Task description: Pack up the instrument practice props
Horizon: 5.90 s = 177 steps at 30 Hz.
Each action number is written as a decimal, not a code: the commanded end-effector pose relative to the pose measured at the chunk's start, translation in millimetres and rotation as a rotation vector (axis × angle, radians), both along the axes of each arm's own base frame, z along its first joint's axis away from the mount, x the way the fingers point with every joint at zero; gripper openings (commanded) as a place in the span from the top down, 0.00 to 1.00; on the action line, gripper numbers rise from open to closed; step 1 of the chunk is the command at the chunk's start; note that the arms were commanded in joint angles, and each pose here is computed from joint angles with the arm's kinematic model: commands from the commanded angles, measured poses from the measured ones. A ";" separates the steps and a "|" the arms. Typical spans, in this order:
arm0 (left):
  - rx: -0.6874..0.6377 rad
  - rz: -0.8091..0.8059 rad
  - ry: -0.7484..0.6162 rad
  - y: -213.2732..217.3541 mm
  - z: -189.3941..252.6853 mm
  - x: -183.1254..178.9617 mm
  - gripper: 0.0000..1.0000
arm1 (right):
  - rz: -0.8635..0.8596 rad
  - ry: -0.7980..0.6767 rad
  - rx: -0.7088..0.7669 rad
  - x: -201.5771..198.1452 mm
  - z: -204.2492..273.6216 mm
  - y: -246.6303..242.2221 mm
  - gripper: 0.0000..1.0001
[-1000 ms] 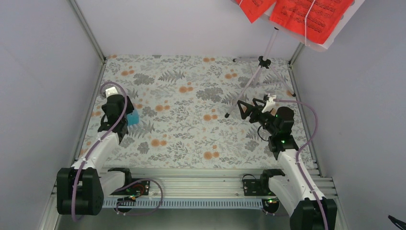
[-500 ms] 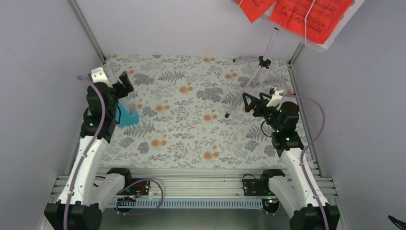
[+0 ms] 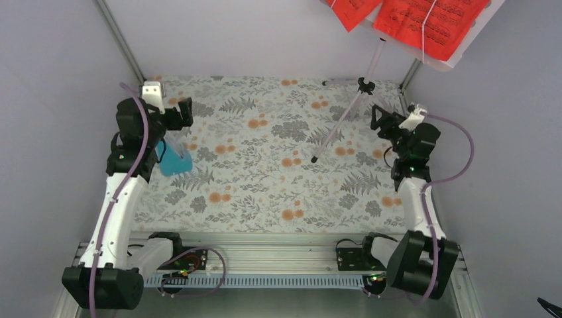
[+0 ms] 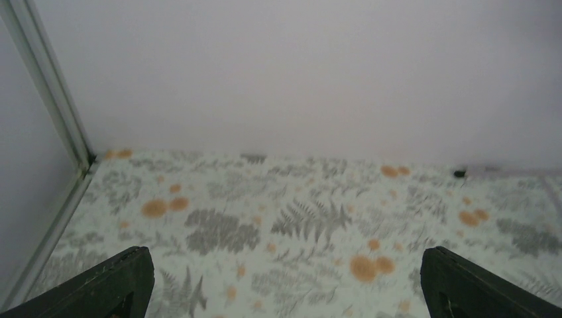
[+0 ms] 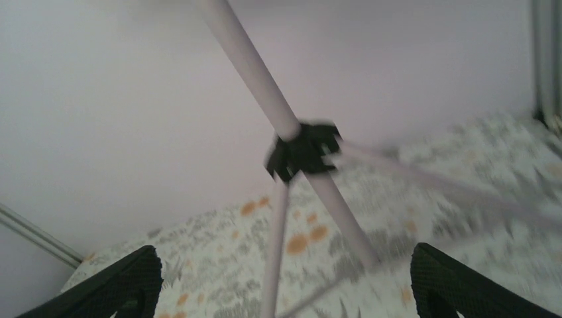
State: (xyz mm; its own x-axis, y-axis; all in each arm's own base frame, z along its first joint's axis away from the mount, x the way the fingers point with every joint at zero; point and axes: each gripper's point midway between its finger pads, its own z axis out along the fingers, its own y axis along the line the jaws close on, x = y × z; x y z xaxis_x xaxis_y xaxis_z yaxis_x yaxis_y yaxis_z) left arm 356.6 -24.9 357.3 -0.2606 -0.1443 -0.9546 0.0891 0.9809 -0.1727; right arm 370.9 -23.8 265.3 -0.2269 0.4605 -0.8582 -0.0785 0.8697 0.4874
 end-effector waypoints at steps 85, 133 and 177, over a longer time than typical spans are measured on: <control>-0.030 0.058 0.548 -52.5 -193.0 -5.5 0.53 | 0.465 0.007 -0.137 -13.4 -14.0 143.3 0.04; 0.032 -0.483 0.242 -229.3 -80.1 -31.7 0.00 | 0.623 0.336 -0.351 -59.2 -196.0 283.5 0.08; 0.160 -1.139 0.248 -274.0 -161.5 -0.2 0.08 | 0.787 0.054 -0.544 -50.3 -219.6 304.2 0.01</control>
State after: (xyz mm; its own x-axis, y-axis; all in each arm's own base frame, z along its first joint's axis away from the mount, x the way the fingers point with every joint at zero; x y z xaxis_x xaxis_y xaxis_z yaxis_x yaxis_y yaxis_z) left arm 359.9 -296.5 188.7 -0.3913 0.4085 -0.8246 0.8834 0.4177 -0.2123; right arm 308.4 277.9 42.1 -0.4049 -0.2898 -0.8672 -0.7353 0.6670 0.1204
